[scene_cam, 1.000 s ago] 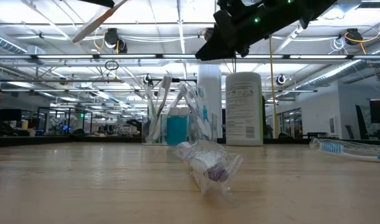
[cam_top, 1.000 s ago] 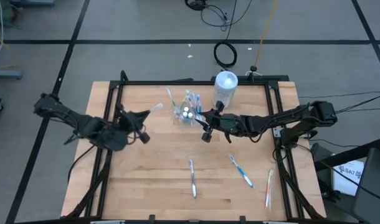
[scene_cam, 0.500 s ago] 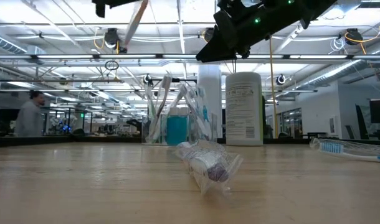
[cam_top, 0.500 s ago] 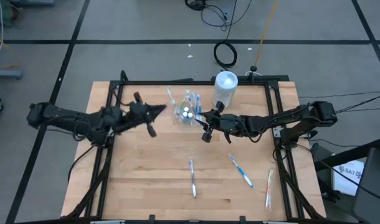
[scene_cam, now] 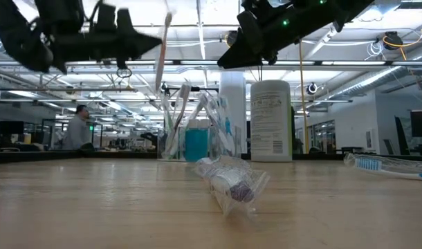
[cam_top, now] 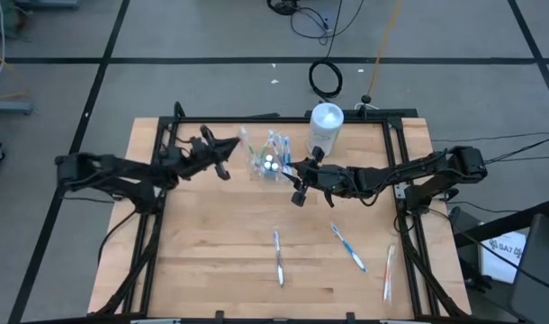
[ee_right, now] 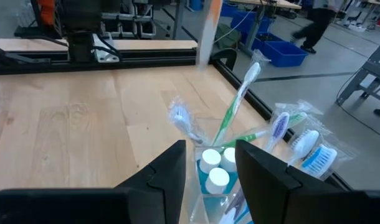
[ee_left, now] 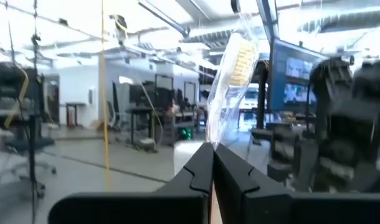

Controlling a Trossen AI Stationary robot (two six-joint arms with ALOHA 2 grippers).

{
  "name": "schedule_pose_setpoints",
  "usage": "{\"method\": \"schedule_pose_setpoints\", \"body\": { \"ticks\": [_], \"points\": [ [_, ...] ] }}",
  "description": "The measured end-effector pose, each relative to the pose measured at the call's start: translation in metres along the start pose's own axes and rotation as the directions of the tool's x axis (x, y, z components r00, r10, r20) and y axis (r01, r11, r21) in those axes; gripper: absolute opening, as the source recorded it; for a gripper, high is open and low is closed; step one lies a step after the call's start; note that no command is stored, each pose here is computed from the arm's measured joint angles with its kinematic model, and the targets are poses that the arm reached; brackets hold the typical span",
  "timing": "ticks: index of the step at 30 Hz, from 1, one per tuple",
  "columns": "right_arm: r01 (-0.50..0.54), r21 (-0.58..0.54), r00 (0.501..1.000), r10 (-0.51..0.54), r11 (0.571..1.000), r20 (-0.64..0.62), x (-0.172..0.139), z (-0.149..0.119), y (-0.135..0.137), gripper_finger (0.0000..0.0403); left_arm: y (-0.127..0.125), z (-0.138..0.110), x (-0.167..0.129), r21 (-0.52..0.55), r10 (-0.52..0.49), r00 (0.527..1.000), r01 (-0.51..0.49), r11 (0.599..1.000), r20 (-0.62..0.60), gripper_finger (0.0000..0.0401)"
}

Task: Pick & Place toothbrushing station
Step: Put the left orange toothbrush in the left compartment of the transparent organizer

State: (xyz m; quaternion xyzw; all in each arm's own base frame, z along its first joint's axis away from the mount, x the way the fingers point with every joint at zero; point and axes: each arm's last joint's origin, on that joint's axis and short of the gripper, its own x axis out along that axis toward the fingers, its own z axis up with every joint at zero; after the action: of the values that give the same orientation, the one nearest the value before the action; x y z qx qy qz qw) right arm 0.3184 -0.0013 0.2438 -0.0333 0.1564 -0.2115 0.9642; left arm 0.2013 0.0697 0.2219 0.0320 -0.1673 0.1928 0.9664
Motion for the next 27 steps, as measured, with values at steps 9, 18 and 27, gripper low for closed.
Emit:
{"method": "schedule_pose_setpoints", "body": {
  "ticks": [9, 18, 27],
  "points": [
    [0.004, 0.002, 1.0, -0.004, 1.0, 0.003, 0.0, 0.0, -0.001, 0.013, 0.003, -0.049, 0.016, 0.01, -0.018, 0.996, 0.019, 1.0, -0.089, 0.0004],
    [0.005, 0.004, 1.0, -0.005, 1.0, 0.008, 0.0, 0.001, -0.001, 0.013, 0.008, -0.08, 0.029, -0.05, 0.137, 0.981, -0.145, 0.988, -0.139, 0.0003],
    [0.005, -0.007, 1.0, -0.005, 1.0, -0.014, 0.0, -0.001, -0.001, 0.013, -0.008, -0.109, 0.02, -0.019, 0.238, 0.934, -0.252, 0.967, -0.267, 0.0004]
  ]
}}
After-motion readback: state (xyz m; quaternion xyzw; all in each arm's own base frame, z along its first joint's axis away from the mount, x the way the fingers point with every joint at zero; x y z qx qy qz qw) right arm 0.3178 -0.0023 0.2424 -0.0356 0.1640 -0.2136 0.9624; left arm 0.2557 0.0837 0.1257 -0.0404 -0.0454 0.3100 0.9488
